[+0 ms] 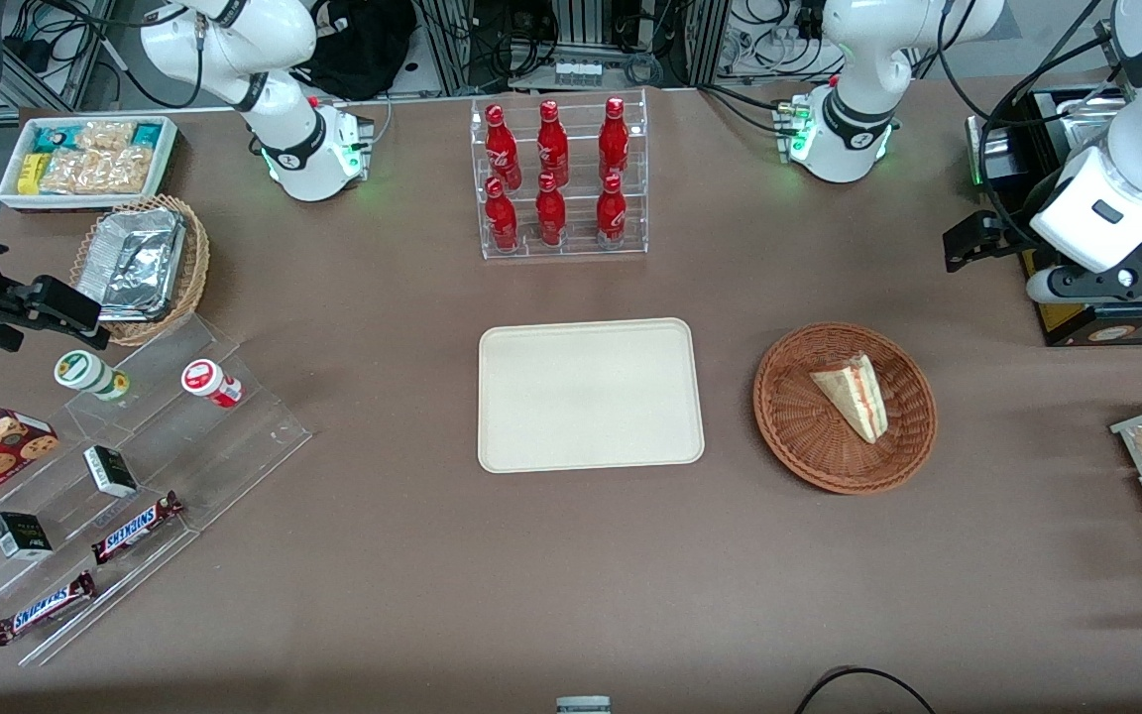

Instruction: Place sandwich from basket to tray

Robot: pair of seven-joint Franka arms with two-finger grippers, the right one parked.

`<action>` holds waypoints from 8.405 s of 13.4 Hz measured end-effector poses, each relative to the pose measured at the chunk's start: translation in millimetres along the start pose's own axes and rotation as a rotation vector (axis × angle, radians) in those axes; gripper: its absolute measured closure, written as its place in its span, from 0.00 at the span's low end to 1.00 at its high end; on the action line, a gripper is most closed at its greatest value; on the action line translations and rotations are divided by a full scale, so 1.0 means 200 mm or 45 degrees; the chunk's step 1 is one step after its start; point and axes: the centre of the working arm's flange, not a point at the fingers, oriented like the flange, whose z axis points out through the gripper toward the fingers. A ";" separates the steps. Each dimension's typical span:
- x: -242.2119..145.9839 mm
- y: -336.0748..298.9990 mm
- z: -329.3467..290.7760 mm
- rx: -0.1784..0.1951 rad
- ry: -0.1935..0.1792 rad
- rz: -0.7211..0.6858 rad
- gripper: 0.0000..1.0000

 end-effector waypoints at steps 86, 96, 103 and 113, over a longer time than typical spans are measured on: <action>0.04 2.28 1.64 -0.050 0.165 -0.226 0.30; 0.15 1.88 1.18 0.132 0.133 -0.382 0.00; 0.37 1.28 1.01 0.125 0.091 -0.360 0.00; 0.33 0.40 0.62 -0.033 -0.122 -0.131 0.00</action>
